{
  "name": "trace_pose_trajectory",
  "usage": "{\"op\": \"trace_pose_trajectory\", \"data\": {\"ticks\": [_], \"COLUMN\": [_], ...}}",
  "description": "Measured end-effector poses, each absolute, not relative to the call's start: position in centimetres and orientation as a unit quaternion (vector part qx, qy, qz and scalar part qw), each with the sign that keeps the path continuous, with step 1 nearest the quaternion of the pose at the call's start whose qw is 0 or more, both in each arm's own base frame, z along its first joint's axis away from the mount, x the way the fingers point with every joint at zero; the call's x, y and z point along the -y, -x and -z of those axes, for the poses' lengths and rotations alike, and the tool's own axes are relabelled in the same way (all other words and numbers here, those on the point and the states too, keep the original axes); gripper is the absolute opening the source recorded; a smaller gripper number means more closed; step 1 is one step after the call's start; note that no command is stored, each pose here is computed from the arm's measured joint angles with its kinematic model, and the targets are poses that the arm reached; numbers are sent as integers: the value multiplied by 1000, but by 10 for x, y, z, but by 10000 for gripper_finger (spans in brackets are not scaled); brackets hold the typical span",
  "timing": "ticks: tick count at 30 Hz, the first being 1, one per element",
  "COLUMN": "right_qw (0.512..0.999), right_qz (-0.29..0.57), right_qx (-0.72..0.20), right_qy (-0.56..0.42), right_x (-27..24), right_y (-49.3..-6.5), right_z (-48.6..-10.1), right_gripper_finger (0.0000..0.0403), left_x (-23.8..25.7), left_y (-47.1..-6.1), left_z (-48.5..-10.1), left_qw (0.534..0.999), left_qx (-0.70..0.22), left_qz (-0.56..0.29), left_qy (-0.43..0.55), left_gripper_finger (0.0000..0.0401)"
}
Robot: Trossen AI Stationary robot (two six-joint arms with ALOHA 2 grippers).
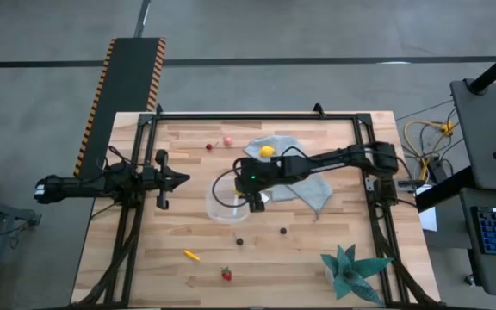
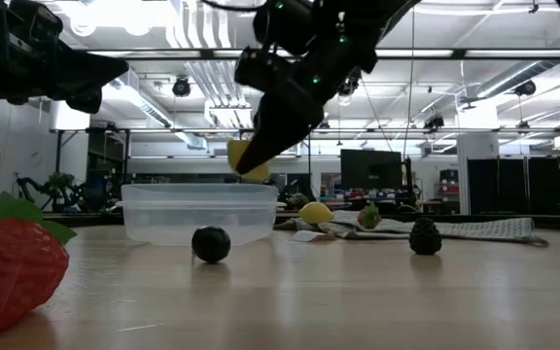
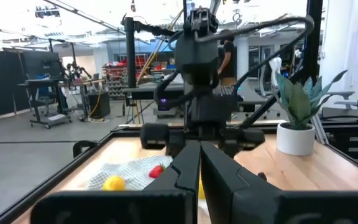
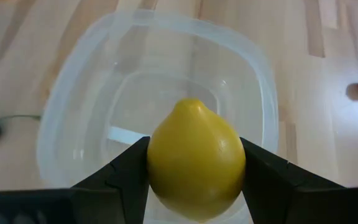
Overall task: Pick and placing Produce into tupperware
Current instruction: Put the bottom yellow lemon into the transparent bin
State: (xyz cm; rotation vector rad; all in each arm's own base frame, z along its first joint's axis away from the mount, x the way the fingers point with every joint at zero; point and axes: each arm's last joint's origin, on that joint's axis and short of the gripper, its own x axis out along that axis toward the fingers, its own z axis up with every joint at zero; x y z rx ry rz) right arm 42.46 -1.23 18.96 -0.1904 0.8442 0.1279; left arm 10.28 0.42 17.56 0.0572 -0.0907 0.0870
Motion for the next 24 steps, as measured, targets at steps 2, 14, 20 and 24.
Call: {"op": "trace_pose_trajectory", "data": {"ticks": [2, 14, 20, 24], "right_qw": [903, 891, 890, 890], "right_qz": [-63, -75, -76, -76], "right_qx": [-413, -435, -435, -435], "right_qy": [95, 111, 112, 113], "right_x": [14, 14, 15, 15], "right_y": [-431, -440, -440, -440], "right_z": [-186, -172, -171, -171], "right_gripper_finger": [194, 194, 211, 209], "left_x": [-4, -4, -4, -4], "left_y": [-103, -104, -105, -106], "left_z": [-175, -173, -172, -171], "left_qw": [998, 998, 998, 999], "left_qx": [43, 31, 24, 21], "left_qz": [-43, -41, -41, -41], "left_qy": [-29, -29, -29, -29], "left_gripper_finger": [0, 0, 0, 0]}}
